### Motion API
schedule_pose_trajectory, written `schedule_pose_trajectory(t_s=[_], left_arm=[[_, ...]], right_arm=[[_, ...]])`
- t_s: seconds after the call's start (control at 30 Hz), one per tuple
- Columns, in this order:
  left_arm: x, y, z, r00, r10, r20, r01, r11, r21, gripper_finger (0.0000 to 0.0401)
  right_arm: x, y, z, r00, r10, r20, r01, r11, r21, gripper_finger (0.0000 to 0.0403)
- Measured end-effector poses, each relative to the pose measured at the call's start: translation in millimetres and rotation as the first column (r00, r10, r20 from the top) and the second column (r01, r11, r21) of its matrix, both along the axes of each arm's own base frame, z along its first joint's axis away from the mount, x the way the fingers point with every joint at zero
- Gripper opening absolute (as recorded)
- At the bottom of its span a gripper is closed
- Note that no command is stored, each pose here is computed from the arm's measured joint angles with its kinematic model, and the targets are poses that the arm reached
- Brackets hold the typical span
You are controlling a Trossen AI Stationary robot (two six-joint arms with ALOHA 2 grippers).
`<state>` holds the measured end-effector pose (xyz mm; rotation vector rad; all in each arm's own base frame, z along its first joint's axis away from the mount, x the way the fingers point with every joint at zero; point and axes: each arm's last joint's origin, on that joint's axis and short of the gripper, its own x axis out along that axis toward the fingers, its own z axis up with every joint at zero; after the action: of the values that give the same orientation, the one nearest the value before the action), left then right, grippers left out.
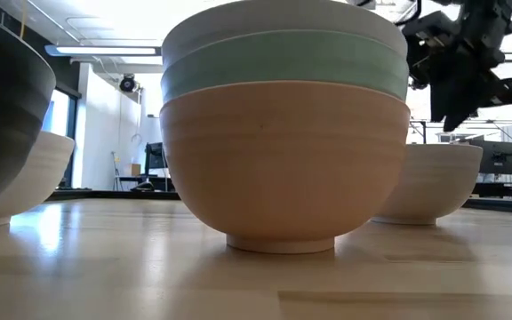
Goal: Nest bowls inside each other
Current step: Stack the right white bowl on top of the white bowl
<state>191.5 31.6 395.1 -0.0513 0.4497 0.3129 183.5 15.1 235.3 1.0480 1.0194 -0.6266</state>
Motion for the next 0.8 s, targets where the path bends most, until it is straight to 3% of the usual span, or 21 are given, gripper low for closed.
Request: schedule_pose_trajectory(t_s=[0.27, 0.6, 0.8], left_arm=[[-4.4, -0.6, 2.1, 1.000, 0.000, 0.015, 0.000, 1.000, 0.004, 0.0141], [-3.2, -0.4, 3.6, 1.000, -0.003, 0.031, 0.002, 1.000, 0.014, 0.0141], [-3.2, -0.4, 3.7, 0.999, -0.003, 0.032, 0.002, 1.000, 0.014, 0.0141]], right_arm=[[-2.1, -0.3, -15.1, 1.000, -0.014, -0.017, 0.014, 0.999, 0.036, 0.0129], [1.4, -5.2, -19.8, 0.998, -0.033, -0.045, 0.035, 0.999, 0.027, 0.0130], [17.6, -10.0, -23.3, 0.996, 0.061, -0.064, -0.063, 0.998, -0.023, 0.0130]])
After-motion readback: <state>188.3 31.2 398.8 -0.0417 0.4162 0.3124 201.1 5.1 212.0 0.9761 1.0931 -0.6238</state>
